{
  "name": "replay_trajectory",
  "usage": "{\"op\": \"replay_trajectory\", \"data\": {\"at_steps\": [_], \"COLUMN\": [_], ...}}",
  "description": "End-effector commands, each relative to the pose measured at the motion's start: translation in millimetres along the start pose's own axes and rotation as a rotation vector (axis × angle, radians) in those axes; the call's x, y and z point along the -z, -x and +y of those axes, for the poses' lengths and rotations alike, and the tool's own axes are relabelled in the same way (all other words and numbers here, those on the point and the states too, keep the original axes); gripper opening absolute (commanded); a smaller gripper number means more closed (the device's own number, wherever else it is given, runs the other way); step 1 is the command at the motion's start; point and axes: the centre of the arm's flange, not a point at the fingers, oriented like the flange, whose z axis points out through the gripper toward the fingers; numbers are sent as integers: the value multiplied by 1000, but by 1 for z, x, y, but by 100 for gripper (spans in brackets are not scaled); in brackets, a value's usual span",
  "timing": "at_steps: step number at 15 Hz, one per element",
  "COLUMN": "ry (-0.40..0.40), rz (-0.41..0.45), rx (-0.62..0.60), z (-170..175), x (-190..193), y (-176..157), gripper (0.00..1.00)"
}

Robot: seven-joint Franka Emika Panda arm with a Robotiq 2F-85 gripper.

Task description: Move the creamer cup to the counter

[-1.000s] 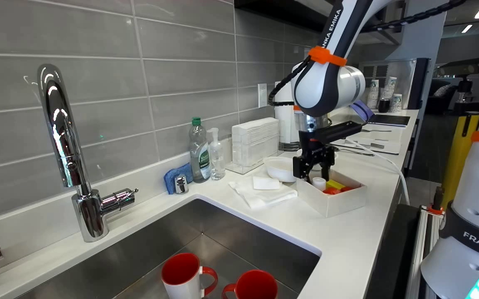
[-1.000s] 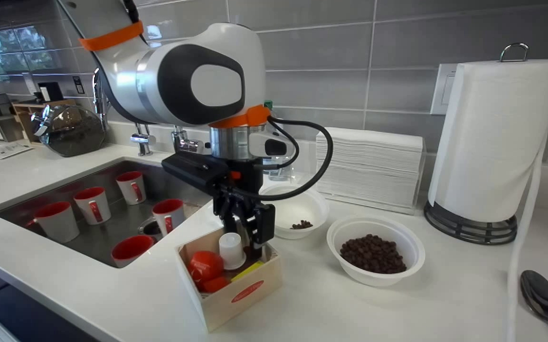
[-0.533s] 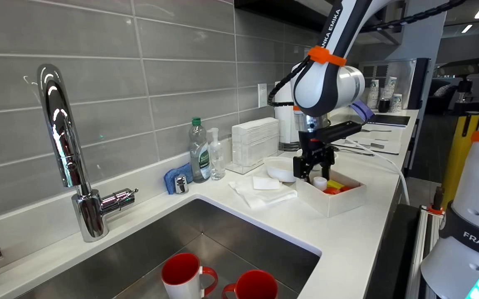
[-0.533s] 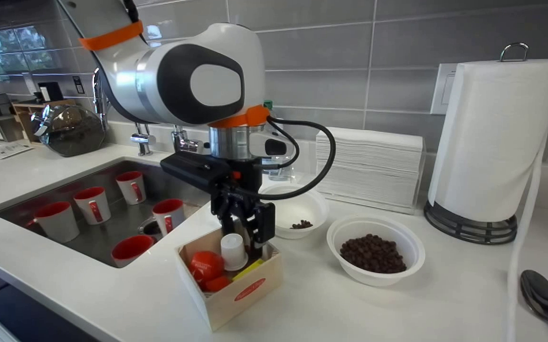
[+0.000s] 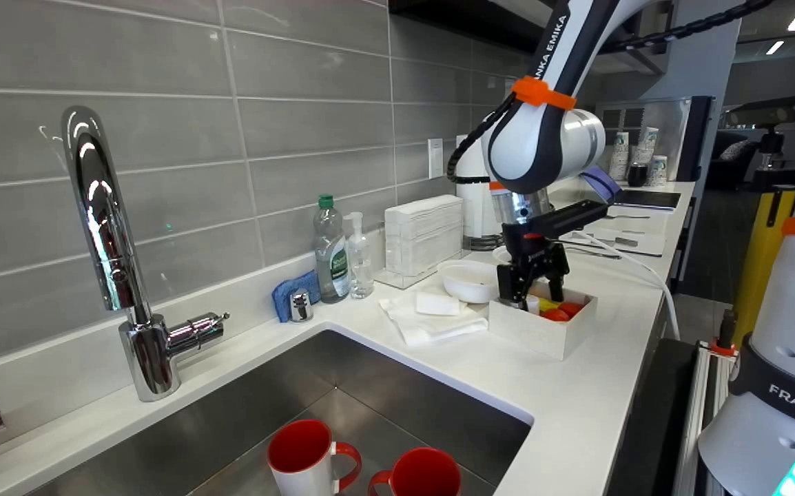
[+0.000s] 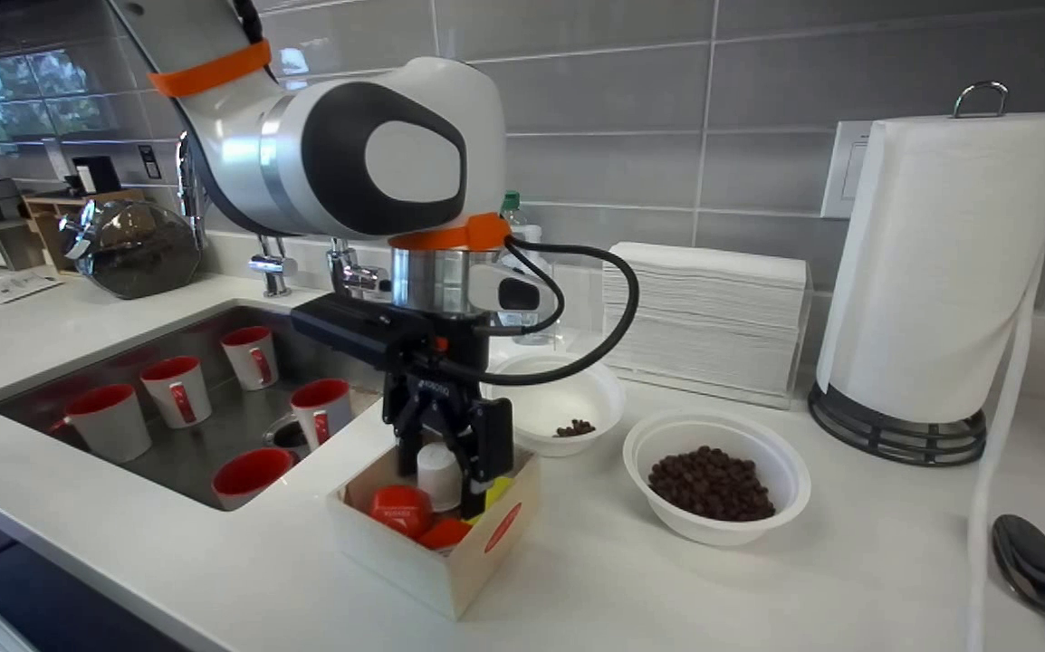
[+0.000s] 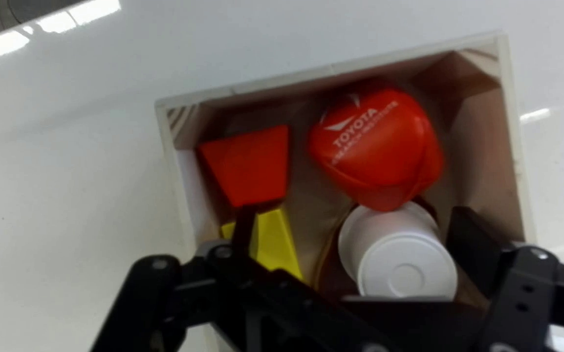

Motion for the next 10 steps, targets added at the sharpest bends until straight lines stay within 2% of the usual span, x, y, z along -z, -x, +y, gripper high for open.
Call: {"op": "replay_trajectory", "data": {"at_steps": [1, 3, 4, 6, 7, 8, 9, 10], "ry": [16, 5, 2, -2, -1, 1, 3, 3], "rz": [14, 39, 49, 62, 64, 64, 65, 65], "rx": [-2, -8, -14, -17, -17, -14, -12, -12], "z": [-2, -1, 0, 0, 0, 0, 0, 0], "x": [-14, -12, -11, -10, -10, -10, -10, -10], "y": [74, 73, 71, 69, 68, 68, 68, 68], "gripper": [68, 49, 84, 84, 53, 44, 44, 38]}}
